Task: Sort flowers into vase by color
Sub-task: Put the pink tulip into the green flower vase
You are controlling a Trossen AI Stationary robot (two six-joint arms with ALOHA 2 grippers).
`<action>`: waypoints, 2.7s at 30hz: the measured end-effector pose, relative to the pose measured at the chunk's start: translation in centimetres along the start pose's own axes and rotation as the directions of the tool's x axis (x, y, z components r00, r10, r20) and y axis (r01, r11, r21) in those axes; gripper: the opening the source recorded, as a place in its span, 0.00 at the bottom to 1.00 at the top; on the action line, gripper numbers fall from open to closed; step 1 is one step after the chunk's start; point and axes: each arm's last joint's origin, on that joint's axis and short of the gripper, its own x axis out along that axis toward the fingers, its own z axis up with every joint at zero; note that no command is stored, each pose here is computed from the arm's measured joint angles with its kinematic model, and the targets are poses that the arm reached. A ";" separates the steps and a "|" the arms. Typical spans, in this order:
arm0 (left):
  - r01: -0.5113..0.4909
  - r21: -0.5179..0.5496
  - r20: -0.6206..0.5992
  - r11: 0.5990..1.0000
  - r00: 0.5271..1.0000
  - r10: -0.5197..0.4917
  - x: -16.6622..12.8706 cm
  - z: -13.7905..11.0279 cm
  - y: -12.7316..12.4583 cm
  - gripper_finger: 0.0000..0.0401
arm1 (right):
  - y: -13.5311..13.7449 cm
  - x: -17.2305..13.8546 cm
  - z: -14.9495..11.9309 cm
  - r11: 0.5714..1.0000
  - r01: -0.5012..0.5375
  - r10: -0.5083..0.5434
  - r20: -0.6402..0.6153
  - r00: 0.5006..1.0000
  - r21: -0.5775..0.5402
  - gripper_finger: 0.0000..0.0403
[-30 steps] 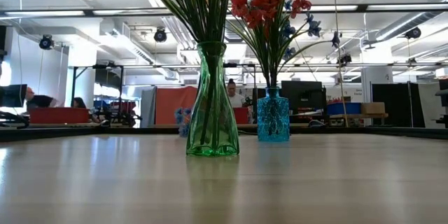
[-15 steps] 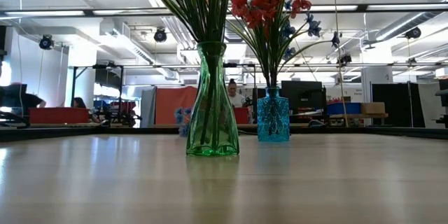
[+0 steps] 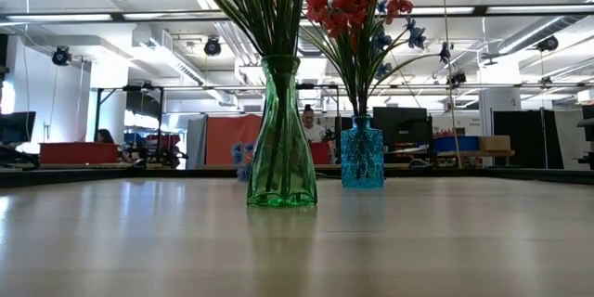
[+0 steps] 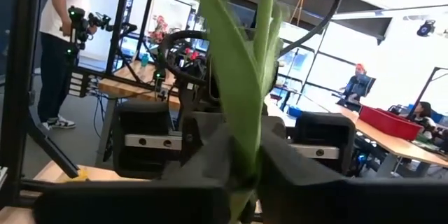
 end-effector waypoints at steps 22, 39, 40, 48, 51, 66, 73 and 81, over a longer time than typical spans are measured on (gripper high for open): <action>-0.058 -0.016 -0.228 0.998 0.972 0.053 -3.1 6.4 0.1 0.73 | -0.7 -6.5 4.5 0.998 -0.069 0.069 0.068 0.995 -0.004 0.03; -0.323 0.079 -0.430 0.943 0.842 0.325 -7.9 9.1 -11.6 0.59 | 4.2 -13.7 2.6 0.969 -0.214 0.230 -0.135 0.964 0.123 0.03; -0.344 0.091 -0.418 0.935 0.839 0.349 -8.5 9.0 -12.2 0.58 | 4.5 -14.1 2.0 0.970 -0.204 0.221 -0.133 0.966 0.131 0.03; -0.357 0.024 -0.340 0.934 0.876 0.344 -12.3 5.8 -16.0 0.57 | 6.5 -16.0 -2.6 0.948 -0.218 0.240 -0.072 0.968 0.232 0.03; -0.383 0.079 -0.350 0.920 0.854 0.385 -13.1 3.3 -17.1 0.57 | 7.2 -16.1 -4.7 0.944 -0.210 0.232 -0.060 0.971 0.254 0.03; -0.568 0.082 -0.263 0.819 0.780 0.568 -18.2 -5.4 -21.5 0.57 | 10.1 -15.5 -10.2 0.927 -0.204 0.231 -0.050 0.972 0.315 0.03; -0.621 -0.096 -0.267 0.778 0.769 0.580 -20.0 -14.4 -22.7 0.57 | 11.6 -14.3 -11.6 0.961 -0.118 0.136 -0.057 0.989 0.251 0.03; -0.651 -0.344 -0.266 0.677 0.759 0.594 -20.5 -20.1 -24.1 0.57 | 12.8 -13.3 -12.8 0.973 -0.061 0.086 -0.102 0.991 0.222 0.03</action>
